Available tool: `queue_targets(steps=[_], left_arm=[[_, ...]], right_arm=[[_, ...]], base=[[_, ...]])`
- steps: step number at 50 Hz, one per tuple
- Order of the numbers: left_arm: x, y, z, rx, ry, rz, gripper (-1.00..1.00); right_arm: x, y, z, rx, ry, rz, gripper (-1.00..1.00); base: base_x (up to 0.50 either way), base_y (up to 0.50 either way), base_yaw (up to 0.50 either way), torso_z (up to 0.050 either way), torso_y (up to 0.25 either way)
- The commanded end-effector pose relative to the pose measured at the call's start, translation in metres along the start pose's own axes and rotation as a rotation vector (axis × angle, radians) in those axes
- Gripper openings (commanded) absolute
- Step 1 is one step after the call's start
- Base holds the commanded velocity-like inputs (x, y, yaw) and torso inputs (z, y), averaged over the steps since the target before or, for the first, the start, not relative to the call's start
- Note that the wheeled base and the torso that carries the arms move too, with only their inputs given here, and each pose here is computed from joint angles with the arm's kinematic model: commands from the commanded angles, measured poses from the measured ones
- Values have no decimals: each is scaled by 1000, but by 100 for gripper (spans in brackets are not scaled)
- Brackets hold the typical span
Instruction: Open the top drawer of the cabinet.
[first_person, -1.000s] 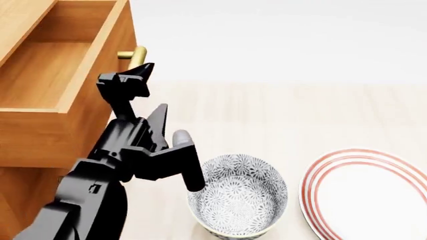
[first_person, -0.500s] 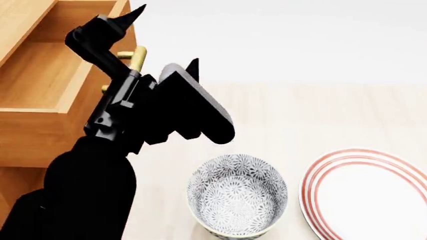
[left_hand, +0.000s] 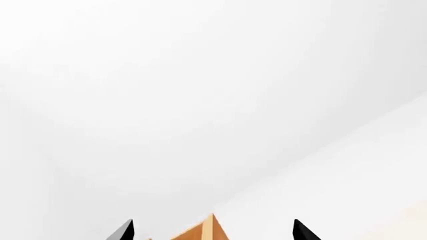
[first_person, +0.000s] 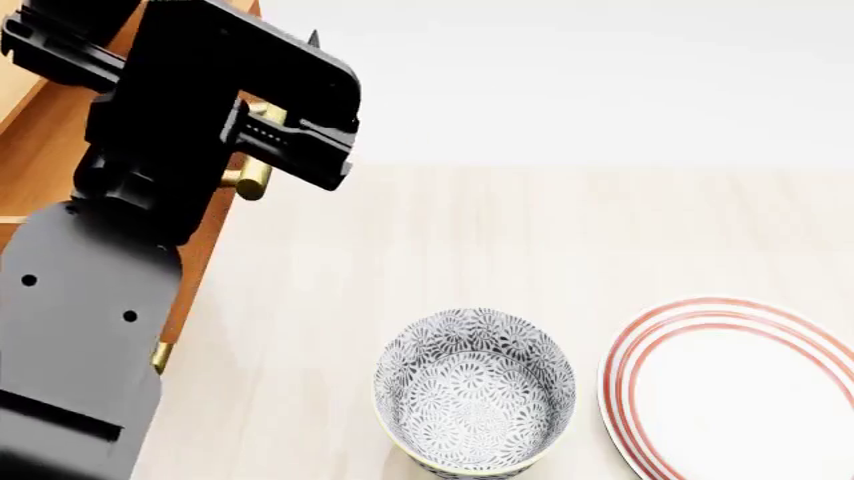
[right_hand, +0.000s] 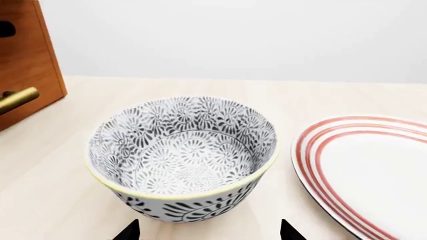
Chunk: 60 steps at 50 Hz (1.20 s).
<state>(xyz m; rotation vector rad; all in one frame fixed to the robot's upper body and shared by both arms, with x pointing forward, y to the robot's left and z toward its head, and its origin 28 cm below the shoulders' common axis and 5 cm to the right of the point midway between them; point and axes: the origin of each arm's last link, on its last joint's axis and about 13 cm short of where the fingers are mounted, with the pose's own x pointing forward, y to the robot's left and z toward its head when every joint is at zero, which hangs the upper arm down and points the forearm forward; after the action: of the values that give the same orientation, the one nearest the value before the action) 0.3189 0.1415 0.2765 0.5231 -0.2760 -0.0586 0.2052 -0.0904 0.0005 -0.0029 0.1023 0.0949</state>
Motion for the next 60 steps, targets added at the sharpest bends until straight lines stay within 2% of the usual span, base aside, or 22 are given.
queue_targets(steps=[1, 21, 29, 35, 36, 38, 43, 48, 54, 60], left_arm=[[2, 5, 0, -153, 79, -36, 100], [28, 23, -13, -211, 155, 97, 100], [36, 25, -19, -199, 170, 114, 100], [36, 23, -15, -219, 172, 101, 100], [36, 21, -14, -246, 186, 84, 100], [36, 21, -13, -252, 191, 83, 100], [40, 27, -6, -420, 258, 77, 100], [44, 29, -8, -482, 300, 82, 100], [49, 29, -15, -464, 329, 106, 100], [47, 23, -23, -439, 343, 76, 100]], right_arm=[[-1, 1, 0, -4, 1, 6, 100], [0, 0, 0, -4, 2, 4, 100], [1, 0, 1, -4, -2, -2, 100], [1, 0, 1, -5, -6, -4, 100], [1, 0, 2, -6, -8, -5, 100], [1, 0, 2, -6, -8, -5, 100], [0, 0, 2, -6, -8, -3, 100], [0, 0, 2, -7, -9, -3, 100], [0, 0, 1, -8, -9, -2, 100], [1, 0, 1, -8, -7, -1, 100]], base=[[0, 0, 0, 0, 0], [0, 0, 0, 0, 0], [0, 0, 0, 0, 0], [0, 0, 0, 0, 0], [0, 0, 0, 0, 0], [0, 0, 0, 0, 0], [0, 0, 0, 0, 0], [0, 0, 0, 0, 0], [0, 0, 0, 0, 0], [0, 0, 0, 0, 0]])
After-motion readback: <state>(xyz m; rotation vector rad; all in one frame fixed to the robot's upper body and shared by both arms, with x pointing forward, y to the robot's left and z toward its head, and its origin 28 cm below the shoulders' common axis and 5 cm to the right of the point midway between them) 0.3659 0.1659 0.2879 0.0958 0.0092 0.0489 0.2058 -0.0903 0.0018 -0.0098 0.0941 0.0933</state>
